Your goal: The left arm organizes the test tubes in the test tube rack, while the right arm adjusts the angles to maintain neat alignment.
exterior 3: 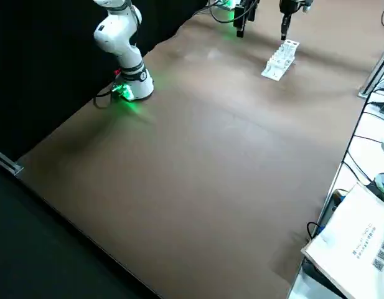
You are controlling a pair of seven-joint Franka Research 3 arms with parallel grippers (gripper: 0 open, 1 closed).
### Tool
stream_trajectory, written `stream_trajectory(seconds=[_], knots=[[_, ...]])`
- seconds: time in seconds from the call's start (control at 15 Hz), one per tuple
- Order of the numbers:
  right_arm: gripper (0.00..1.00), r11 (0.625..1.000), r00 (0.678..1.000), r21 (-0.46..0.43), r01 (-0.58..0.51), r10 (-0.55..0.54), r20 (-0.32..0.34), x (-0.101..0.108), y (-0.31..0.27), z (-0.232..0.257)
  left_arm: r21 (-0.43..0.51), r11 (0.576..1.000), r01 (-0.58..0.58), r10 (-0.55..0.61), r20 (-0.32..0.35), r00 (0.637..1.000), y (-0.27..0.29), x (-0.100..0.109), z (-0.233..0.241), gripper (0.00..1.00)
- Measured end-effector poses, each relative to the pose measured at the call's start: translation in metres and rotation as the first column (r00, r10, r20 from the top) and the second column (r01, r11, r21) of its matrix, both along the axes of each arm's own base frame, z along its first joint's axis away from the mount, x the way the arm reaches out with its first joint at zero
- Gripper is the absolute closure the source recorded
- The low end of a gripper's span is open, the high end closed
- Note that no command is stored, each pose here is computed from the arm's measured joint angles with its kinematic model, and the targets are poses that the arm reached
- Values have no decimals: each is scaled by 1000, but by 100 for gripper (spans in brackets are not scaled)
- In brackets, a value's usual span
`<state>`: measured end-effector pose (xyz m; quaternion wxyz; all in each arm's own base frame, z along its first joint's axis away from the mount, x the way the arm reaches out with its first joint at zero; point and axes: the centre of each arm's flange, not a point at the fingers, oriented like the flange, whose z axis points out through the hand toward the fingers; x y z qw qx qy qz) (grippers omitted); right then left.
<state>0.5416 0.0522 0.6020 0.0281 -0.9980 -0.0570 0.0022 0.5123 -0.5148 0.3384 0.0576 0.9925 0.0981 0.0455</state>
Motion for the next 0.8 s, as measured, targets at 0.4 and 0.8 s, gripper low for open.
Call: stream_trajectory(seconds=[0.4, 0.8], knots=[[0, 1000, 999, 2, 15, -15, 49, 6, -7, 4, -12, 1000, -5, 5, 14, 1000, 8, -4, 54, 82], [0, 1000, 999, -4, 12, -11, 43, 5, -6, 4, -22, 999, -45, 46, 48, 998, 31, 10, 91, 82]])
